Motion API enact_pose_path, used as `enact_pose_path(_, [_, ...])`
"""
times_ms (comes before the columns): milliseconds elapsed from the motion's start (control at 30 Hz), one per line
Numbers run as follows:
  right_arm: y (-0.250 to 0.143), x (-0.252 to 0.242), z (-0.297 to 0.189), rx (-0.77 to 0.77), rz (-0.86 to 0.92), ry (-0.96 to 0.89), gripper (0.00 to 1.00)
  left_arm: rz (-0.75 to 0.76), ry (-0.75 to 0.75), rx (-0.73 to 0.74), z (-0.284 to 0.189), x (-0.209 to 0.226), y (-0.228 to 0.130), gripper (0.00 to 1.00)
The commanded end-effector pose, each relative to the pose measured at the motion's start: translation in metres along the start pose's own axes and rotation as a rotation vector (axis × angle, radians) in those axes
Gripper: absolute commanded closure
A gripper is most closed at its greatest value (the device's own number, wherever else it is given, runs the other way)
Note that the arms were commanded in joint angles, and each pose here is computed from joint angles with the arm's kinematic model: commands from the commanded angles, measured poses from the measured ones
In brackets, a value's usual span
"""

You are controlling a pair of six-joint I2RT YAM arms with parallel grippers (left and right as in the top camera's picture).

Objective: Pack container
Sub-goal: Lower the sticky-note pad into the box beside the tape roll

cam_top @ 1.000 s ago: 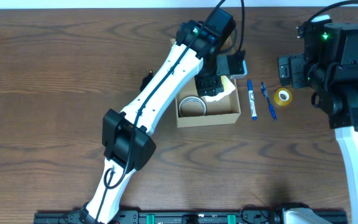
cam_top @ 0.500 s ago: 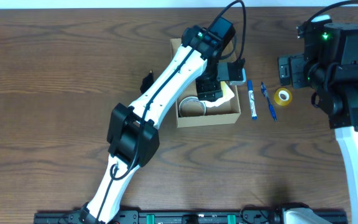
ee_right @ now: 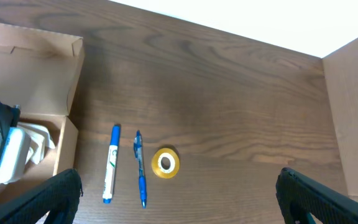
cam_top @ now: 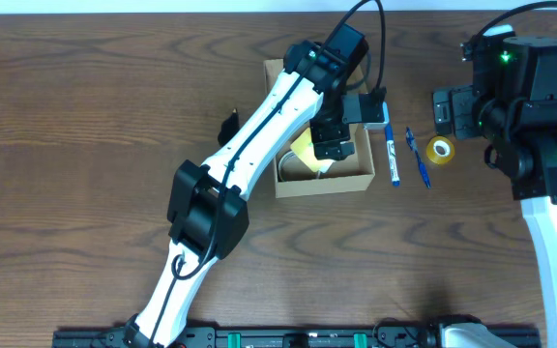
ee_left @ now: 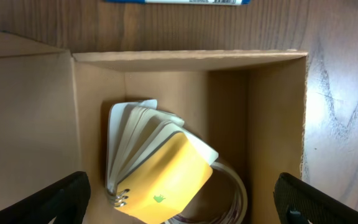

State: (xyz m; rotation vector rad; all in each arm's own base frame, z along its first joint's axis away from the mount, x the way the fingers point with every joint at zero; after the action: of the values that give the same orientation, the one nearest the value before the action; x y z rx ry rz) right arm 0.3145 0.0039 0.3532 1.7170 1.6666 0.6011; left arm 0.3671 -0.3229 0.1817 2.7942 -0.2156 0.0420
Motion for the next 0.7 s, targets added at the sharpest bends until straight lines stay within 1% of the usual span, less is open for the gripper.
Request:
enact_pose_path(0, [0.005, -0.003, -0.004, -0.017, 0.006, -0.013, 0.01, -0.010, -0.024, 0.012, 0.006, -0.006, 0.002, 0.05])
enact_pose_path(100, [0.005, -0.003, -0.004, -0.017, 0.006, -0.013, 0.01, -0.024, -0.016, 0.089, 0.005, -0.007, -0.007, 0.04])
enact_pose_path(167, [0.006, -0.003, -0.004, -0.020, 0.007, -0.012, 0.01, -0.065, 0.011, 0.154, 0.005, -0.006, -0.015, 0.00])
enact_pose_path(267, [0.007, -0.003, -0.004, -0.029, 0.009, -0.013, 0.01, -0.129, 0.057, 0.234, 0.002, -0.001, -0.027, 0.14])
enact_pose_path(333, [0.008, -0.003, -0.004, -0.032, 0.009, -0.013, 0.01, -0.155, 0.076, 0.269, 0.000, 0.002, -0.035, 0.21])
enact_pose_path(500, [0.008, -0.003, -0.004, -0.031, 0.009, -0.013, 0.01, -0.286, 0.110, 0.304, -0.006, 0.010, -0.053, 0.21])
enact_pose_path(667, [0.008, -0.003, -0.004, -0.031, 0.009, -0.012, 0.01, -0.393, 0.052, 0.354, -0.013, 0.002, -0.074, 0.22])
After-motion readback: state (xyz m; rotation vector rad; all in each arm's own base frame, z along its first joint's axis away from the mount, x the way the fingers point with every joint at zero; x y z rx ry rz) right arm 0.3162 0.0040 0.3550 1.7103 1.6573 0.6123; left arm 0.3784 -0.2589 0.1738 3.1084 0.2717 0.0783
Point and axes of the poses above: each gripper's point midway between its finger pads, its own z axis out along the fingers, its own x axis along the line the jaws close on, y = z × x, the point moved 6 cm from there along -z, back along the fingers, and after that the axes turned 11 degrees about z, right-handed, at the moved point
